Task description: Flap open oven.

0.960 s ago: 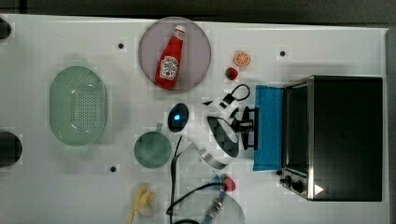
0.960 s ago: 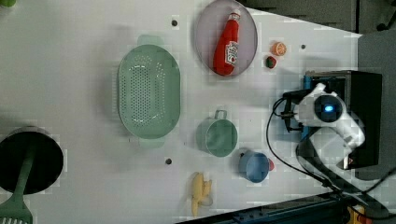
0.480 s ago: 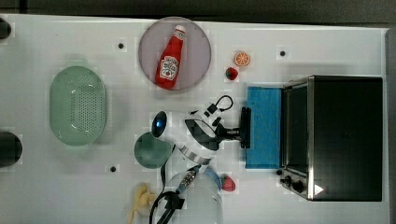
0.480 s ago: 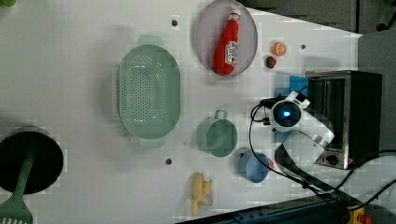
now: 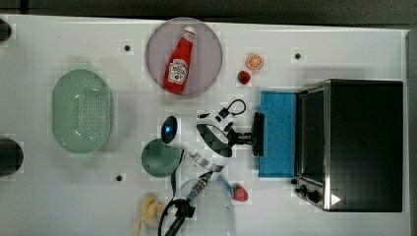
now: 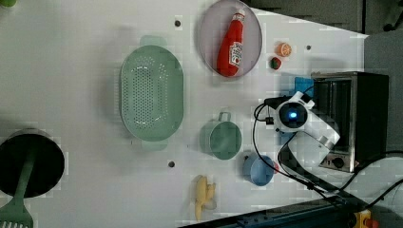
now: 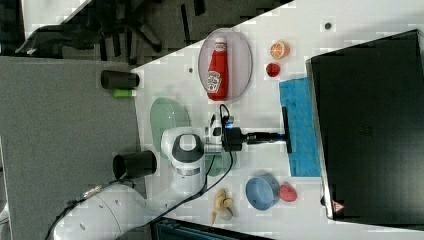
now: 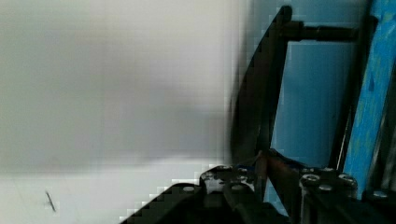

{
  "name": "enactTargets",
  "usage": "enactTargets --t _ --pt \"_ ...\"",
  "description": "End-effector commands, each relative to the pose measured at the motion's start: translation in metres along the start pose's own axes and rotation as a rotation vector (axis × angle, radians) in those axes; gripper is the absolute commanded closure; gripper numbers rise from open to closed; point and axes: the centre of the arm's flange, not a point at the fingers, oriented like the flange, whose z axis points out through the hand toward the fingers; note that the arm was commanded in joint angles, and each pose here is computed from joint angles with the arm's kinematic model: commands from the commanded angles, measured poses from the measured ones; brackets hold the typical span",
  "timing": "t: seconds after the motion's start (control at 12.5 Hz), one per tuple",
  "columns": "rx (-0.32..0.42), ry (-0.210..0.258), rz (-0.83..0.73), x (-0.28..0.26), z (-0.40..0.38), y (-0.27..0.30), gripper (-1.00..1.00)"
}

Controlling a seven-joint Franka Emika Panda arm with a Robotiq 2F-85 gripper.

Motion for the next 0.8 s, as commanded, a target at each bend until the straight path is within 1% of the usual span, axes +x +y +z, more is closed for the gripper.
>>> enactTargets --t 0.08,0.24,0.4,0.48,0.64,0.72,0.8 --pt "0.167 0.083 0.325 0.039 -0.069 0.061 0.65" --pt "0.295 0.052 0.548 0.042 -0.112 0.112 0.65" --pt "0.41 -0.006 0.742 0.033 -0.15 0.169 0.65" --pt "0.455 -0.027 0.801 0.025 -0.169 0.193 0.65" --pt "0.533 -0.044 0.885 0.006 -0.213 0.236 0.65" --pt "0.577 -0.06 0.919 -0.005 -0.237 0.255 0.65" --pt "0.621 -0.087 0.946 -0.016 -0.259 0.272 0.65"
